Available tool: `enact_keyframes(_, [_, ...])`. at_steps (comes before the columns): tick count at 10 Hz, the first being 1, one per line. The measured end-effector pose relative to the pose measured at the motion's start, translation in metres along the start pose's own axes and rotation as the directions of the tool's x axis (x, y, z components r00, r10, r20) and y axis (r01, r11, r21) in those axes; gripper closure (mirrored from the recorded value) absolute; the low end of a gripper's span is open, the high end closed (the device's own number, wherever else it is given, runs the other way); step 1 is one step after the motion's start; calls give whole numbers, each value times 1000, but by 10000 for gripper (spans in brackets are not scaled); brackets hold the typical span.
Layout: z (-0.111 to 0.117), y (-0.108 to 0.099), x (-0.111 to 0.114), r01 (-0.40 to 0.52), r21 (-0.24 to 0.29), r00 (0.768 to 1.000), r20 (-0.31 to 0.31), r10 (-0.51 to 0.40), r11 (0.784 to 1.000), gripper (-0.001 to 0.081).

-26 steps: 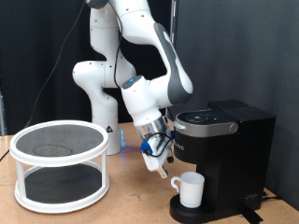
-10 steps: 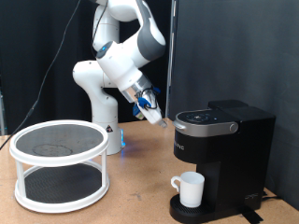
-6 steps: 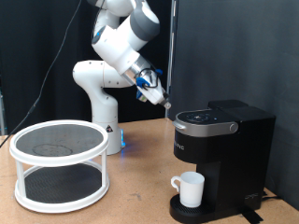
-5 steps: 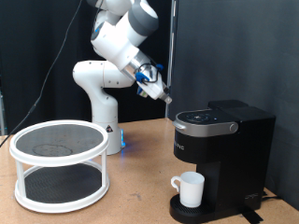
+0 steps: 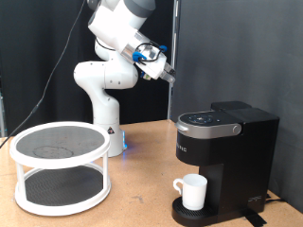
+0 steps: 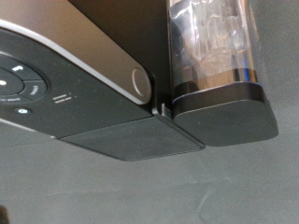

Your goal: Make a cup of coffee with the keurig machine

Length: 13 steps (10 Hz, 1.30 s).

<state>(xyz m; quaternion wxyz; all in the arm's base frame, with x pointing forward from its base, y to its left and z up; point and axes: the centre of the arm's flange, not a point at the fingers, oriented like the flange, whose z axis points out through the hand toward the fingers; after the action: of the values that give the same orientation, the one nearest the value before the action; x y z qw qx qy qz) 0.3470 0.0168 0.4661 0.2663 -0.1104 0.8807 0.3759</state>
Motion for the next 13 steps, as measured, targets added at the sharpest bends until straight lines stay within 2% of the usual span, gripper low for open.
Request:
enact_keyframes(2, [-15, 1, -17, -13, 15, 999, 38, 13, 1000, 72])
enact_keyframes(3, [-23, 1, -28, 8, 59, 1000, 7, -8, 998, 72])
enact_keyframes(5, [-35, 2, -50, 105, 203, 988, -133, -79, 974, 72])
enact_keyframes(6, [-34, 5, -62, 156, 252, 970, -223, -100, 955, 72])
enact_keyframes(7, [-32, 6, -73, 217, 287, 939, -321, -119, 933, 72])
enact_keyframes(8, [-27, 7, -83, 232, 305, 917, -385, -103, 924, 72])
enact_keyframes(9, [-23, 0, -94, 222, 304, 901, -427, -76, 926, 72])
enact_keyframes(10, [-23, 0, -95, 226, 310, 909, -407, -86, 923, 72])
enact_keyframes(11, [-21, 2, -97, 242, 309, 907, -410, -101, 919, 72])
enact_keyframes(12, [-15, 7, -101, 282, 317, 889, -440, -123, 906, 72])
enact_keyframes(13, [-5, 13, -109, 347, 323, 857, -492, -157, 880, 72])
